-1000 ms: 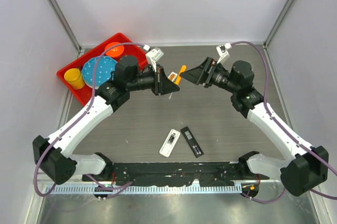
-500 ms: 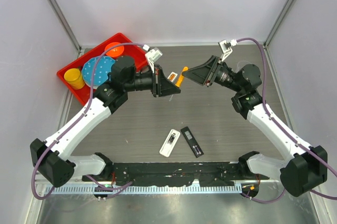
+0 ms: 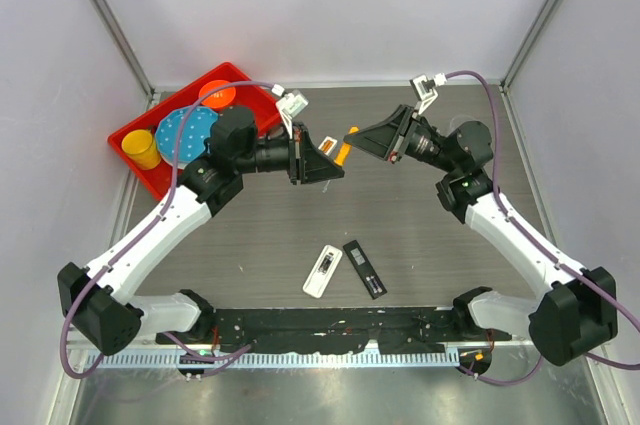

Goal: Unload the batteries from the remote control

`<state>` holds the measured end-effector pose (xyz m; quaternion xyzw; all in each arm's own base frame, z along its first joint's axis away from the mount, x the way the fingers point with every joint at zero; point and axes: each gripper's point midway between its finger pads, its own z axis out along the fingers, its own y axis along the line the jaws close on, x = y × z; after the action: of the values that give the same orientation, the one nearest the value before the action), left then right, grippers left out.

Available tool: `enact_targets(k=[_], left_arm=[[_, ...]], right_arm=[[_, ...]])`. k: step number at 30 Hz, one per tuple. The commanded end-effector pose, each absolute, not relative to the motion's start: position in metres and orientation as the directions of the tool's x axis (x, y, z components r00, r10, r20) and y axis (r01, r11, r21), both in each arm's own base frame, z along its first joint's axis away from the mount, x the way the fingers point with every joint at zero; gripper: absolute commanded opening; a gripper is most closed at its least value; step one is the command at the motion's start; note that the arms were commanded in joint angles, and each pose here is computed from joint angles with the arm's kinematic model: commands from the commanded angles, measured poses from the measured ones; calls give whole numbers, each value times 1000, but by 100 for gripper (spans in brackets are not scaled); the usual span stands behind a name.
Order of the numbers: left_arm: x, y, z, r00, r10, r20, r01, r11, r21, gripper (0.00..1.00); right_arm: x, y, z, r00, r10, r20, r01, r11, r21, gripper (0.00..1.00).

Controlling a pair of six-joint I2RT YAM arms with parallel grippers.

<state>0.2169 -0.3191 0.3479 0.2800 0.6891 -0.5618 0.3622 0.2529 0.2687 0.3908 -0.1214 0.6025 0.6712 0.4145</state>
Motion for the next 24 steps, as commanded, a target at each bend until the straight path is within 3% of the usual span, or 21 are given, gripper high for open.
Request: enact_targets(k=[1, 6, 10, 15, 17, 18, 19, 21, 22, 24], left_arm=[[211, -319, 361, -553, -40, -833, 818, 166, -551, 0], [211, -319, 361, -553, -39, -832, 818, 164, -551, 0], [212, -320, 360, -554, -38, -832, 818, 163, -552, 0], [216, -318, 361, -545, -55, -837, 817, 191, -545, 1], [221, -314, 362, -535, -84, -841, 809, 235, -539, 12], [224, -309, 367, -512, -116, -851, 810, 265, -524, 21], [225, -306, 366, -502, -128, -856, 809, 280, -516, 43], [229, -296, 373, -467, -173, -867, 804, 325, -497, 57], [231, -292, 368, -464, -181, -867, 795, 347, -498, 70], [234, -281, 373, -431, -215, -876, 782, 396, -482, 81]], right_arm=[[244, 271, 402, -606, 404, -685, -742, 23, 670, 38], [241, 272, 401, -612, 406, -679, -741, 5, 671, 33], [240, 273, 400, -611, 394, -686, -747, -1, 665, 3], [242, 272, 397, -600, 399, -694, -750, 23, 661, 1], [244, 271, 395, -592, 401, -700, -750, 46, 660, 1], [245, 271, 395, -587, 402, -703, -750, 56, 659, 1], [249, 270, 390, -581, 407, -705, -741, 93, 665, 1], [254, 268, 386, -574, 408, -710, -732, 135, 668, 1], [257, 267, 383, -570, 408, -713, -725, 158, 671, 1], [266, 264, 374, -561, 412, -718, -698, 232, 678, 1]])
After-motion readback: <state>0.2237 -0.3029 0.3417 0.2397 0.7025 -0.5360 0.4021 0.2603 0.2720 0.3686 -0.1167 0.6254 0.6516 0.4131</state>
